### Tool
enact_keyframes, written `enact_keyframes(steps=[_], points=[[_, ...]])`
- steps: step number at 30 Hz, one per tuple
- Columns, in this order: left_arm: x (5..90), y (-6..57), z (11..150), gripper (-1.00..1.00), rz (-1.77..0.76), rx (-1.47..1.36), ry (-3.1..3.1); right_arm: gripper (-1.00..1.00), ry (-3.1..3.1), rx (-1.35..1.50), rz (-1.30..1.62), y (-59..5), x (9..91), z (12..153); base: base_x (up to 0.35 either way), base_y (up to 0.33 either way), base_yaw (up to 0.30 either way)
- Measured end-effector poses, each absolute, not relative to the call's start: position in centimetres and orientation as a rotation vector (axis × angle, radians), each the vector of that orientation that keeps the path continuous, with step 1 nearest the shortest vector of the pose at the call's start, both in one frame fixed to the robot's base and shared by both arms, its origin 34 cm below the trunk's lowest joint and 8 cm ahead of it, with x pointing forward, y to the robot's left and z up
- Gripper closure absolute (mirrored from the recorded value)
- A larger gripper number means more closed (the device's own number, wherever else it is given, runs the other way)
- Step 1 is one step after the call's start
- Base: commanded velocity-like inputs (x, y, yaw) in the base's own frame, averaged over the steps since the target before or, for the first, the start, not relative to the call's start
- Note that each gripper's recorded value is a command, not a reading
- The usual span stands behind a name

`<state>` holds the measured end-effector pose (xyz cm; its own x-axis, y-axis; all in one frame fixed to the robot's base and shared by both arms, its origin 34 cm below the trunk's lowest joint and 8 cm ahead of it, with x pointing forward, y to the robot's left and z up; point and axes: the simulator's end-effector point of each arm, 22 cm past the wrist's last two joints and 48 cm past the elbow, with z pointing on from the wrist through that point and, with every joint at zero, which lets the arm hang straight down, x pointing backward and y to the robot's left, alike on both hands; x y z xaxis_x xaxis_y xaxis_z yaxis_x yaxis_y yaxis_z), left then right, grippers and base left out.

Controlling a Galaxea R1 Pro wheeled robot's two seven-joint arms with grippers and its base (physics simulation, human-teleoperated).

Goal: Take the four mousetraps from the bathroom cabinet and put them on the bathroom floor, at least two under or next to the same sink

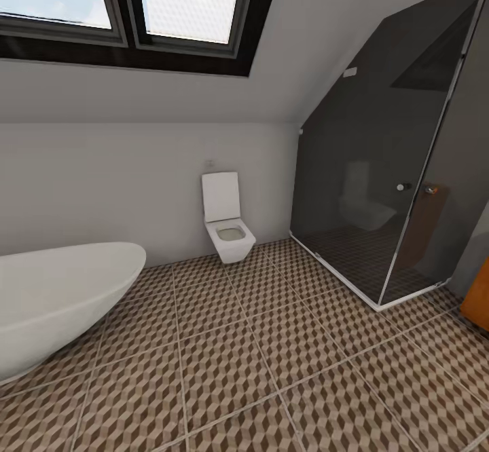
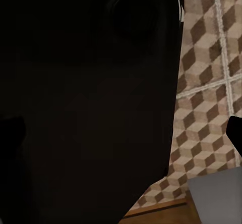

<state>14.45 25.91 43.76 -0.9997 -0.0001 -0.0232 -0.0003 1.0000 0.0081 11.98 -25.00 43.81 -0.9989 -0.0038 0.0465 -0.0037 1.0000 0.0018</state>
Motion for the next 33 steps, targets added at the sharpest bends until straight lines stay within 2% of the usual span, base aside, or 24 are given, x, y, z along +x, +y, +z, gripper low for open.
enact_keyframes(steps=[33], points=[[14.93,25.98,43.78,-1.00,0.014,0.000,3.097,-1.00,-3.095,0.007,-0.003,-25.00,11.98,43.81,0.000,0.000,-0.010]])
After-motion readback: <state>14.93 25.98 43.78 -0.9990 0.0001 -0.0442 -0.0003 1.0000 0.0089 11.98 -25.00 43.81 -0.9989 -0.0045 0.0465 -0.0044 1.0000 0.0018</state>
